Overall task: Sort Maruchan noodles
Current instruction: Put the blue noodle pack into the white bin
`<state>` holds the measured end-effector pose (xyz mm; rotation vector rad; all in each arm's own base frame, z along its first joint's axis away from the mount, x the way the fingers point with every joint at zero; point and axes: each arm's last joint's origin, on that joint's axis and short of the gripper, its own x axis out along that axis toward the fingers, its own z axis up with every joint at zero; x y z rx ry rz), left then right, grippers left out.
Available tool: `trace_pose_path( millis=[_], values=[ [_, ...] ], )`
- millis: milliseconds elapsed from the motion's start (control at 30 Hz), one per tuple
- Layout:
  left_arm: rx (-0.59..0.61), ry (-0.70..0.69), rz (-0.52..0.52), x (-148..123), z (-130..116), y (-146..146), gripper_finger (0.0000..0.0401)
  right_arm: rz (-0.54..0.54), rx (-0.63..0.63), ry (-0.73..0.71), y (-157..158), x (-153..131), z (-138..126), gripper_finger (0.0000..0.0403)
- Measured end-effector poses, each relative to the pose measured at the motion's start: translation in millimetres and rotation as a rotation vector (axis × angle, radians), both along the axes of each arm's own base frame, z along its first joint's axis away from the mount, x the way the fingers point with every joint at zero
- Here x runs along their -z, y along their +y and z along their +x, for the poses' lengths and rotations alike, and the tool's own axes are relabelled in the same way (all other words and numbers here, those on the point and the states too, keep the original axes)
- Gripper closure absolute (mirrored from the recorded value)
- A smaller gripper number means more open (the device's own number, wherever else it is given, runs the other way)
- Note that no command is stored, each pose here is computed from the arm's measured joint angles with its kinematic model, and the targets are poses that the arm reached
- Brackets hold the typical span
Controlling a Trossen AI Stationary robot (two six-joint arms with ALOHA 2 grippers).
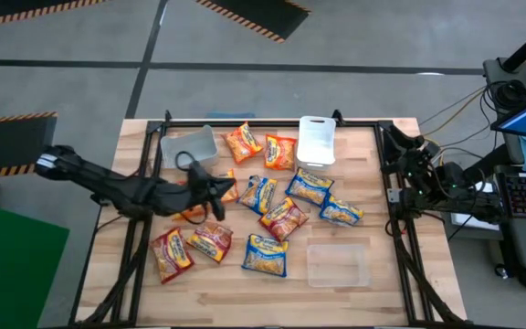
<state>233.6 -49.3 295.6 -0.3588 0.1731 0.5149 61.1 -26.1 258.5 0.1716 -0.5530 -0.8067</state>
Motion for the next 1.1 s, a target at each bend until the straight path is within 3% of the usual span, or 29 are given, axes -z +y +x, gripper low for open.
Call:
trace_pose_path(
  millis=[233,600,867,1100],
  values=[
    [0.056,0.074,-0.214,19.3,33.1,28.5,0.0401,0.046,-0.045,0.009,0.5,-4.6,-1.0,0.0184],
    [-0.037,0.217,-0.532,79.3,65.5,85.6,0.0395,0.143,-0.074,0.173,1.4,-12.0,-8.4,0.0184],
    [-0.044,0.293,-0.662,107.7,73.1,102.1,0.0312,0.174,-0.105,0.22,2.1,-9.4,-9.1,0.0184],
    [-0.085,0.347,-0.688,126.2,76.2,108.6,0.0221,0.182,-0.108,0.22,2.0,-7.7,-8.2,0.0184]
  ],
)
